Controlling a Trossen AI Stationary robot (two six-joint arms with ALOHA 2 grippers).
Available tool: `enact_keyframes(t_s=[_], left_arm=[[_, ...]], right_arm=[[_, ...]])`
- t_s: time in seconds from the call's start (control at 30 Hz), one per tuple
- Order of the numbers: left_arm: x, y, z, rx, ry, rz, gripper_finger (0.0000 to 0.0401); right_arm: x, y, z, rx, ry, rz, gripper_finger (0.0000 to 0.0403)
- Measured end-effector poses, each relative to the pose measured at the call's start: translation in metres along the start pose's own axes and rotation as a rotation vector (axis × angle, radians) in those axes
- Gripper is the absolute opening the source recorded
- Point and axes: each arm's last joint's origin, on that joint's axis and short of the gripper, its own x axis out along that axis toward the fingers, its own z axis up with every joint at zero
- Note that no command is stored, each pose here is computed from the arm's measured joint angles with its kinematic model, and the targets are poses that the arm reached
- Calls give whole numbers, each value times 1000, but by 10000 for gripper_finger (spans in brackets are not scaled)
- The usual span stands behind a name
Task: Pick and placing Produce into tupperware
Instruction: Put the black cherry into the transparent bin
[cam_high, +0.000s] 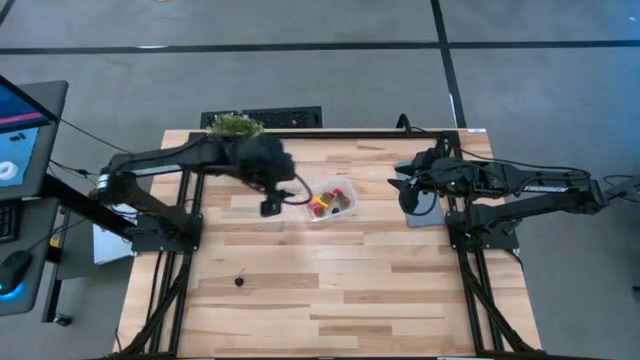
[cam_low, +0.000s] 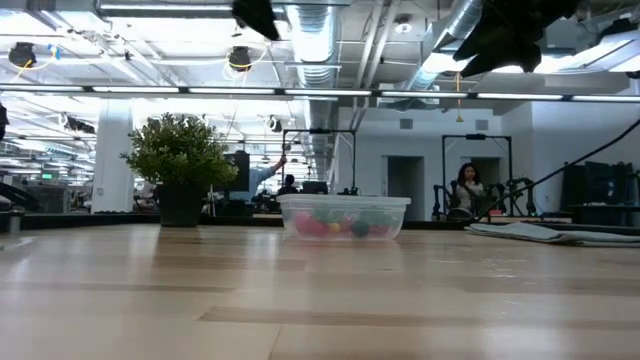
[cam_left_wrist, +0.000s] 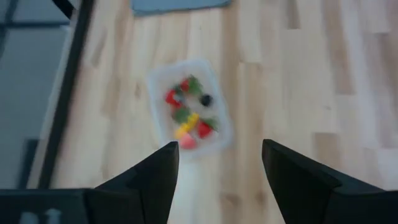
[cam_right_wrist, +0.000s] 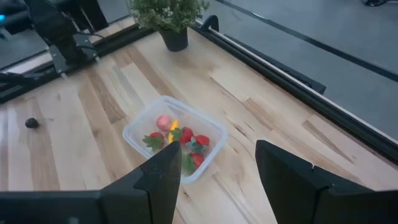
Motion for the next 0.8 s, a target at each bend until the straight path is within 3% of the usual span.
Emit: enact_keyframes(t_s=[0.2, 0.33, 0.6, 0.8], left_arm=[[-30, -19, -19, -155, 81, -53, 222], [-33, -35, -29, -192, 195, -103, 222], [-24, -87, -50, -18, 333, -191, 222], [-5, -124, -84, 69, 456, -159, 222]], right_arm=[[0, 1, 2, 9, -21, 9, 230], [0, 1, 2, 10, -23, 9, 230], [0, 2, 6, 50, -53, 22, 230], [0, 2, 5, 101, -52, 23, 230]])
